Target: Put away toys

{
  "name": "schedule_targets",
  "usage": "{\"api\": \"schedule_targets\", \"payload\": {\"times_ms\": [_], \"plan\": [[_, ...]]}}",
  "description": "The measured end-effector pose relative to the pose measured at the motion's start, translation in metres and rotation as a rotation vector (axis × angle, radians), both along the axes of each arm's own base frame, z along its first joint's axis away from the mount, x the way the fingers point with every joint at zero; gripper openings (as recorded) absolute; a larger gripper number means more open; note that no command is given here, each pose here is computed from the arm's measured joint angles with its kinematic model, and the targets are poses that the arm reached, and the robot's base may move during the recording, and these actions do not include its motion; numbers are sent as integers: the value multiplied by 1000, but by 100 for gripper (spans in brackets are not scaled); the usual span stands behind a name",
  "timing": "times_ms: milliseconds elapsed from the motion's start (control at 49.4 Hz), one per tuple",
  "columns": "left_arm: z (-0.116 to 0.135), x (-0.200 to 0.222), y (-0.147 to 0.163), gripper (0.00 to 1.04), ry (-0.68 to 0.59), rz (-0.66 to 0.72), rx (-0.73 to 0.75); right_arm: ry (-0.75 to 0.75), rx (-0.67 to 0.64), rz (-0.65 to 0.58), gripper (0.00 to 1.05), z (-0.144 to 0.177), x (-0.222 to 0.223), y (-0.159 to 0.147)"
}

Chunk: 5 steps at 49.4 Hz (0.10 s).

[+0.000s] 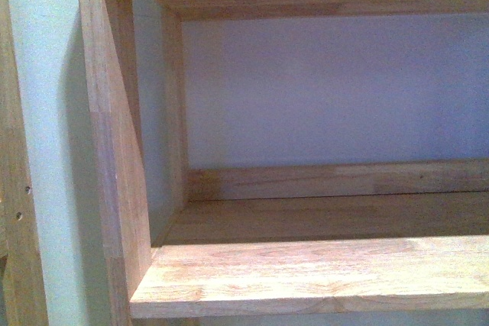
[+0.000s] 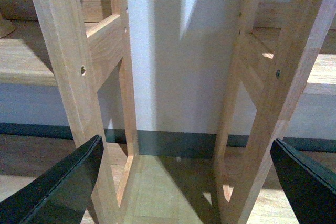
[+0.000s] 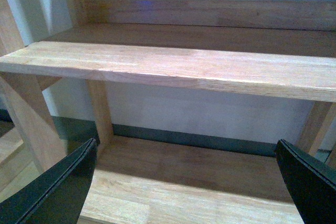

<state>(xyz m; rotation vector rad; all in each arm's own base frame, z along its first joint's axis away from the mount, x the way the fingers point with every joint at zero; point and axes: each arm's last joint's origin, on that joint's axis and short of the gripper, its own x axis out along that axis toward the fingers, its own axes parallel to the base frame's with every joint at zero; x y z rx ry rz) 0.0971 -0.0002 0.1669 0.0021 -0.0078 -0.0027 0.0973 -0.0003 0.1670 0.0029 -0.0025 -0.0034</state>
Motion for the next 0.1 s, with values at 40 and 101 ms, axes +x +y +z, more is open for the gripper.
{"api": "schedule_targets", "payload": {"times_ms": [40, 101], "plan": [[0, 0, 0, 99, 0, 0, 0, 0, 0, 0, 104, 0, 0, 0], [0, 0, 0, 99, 0, 0, 0, 0, 0, 0, 104, 0, 0, 0]]}}
